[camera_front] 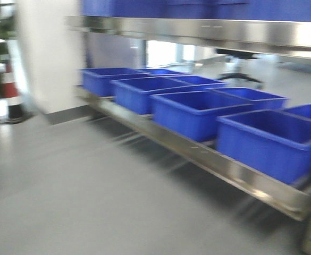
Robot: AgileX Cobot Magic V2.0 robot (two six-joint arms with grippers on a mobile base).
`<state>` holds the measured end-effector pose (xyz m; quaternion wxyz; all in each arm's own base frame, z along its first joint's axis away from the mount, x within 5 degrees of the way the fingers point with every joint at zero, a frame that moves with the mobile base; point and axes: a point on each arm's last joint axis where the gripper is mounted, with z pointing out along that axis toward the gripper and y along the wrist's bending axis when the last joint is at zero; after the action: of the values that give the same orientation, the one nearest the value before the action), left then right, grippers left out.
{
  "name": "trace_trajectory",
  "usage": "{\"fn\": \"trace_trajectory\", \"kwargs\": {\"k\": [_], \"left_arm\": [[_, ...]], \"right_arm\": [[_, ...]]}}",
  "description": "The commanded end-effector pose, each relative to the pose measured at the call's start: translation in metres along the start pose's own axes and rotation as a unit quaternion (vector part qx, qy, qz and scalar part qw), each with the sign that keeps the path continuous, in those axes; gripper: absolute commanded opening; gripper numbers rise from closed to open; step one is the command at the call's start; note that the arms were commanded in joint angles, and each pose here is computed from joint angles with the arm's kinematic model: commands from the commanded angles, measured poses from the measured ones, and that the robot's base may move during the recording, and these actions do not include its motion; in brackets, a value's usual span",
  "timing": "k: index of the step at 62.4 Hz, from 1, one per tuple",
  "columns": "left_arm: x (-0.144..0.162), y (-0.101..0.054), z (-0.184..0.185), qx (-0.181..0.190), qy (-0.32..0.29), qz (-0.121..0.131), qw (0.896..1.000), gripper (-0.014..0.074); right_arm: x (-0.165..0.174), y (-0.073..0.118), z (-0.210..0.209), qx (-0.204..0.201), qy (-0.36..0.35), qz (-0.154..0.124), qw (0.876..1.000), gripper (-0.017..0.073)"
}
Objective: Grab block from conveyor and place in blue bin
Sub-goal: 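Drive up to the shelf of blue bins holding both blocks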
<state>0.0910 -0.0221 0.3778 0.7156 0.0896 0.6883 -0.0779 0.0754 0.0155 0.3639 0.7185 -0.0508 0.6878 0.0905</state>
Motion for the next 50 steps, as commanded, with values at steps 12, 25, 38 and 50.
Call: {"fn": "trace_trajectory", "kwargs": {"k": [12, 25, 38, 50], "left_arm": [[-0.0022, -0.0005, -0.0009, 0.003, -0.011, -0.001, 1.0, -0.0111], [-0.0022, -0.0005, -0.0009, 0.003, -0.011, -0.001, 1.0, -0.0111], [-0.0022, -0.0005, -0.0009, 0.003, -0.011, -0.001, 1.0, -0.0111], [-0.0022, -0.0005, -0.0009, 0.003, -0.011, -0.001, 1.0, -0.0111]], "right_arm": [[-0.0012, 0.0, -0.0003, 0.0, -0.009, -0.005, 1.0, -0.0162], [-0.0012, 0.0, -0.0003, 0.0, -0.009, -0.005, 1.0, -0.0162], [-0.0012, 0.0, -0.0003, 0.0, -0.009, -0.005, 1.0, -0.0162], [-0.0012, 0.0, -0.0003, 0.0, -0.009, -0.005, 1.0, -0.0162]]}}
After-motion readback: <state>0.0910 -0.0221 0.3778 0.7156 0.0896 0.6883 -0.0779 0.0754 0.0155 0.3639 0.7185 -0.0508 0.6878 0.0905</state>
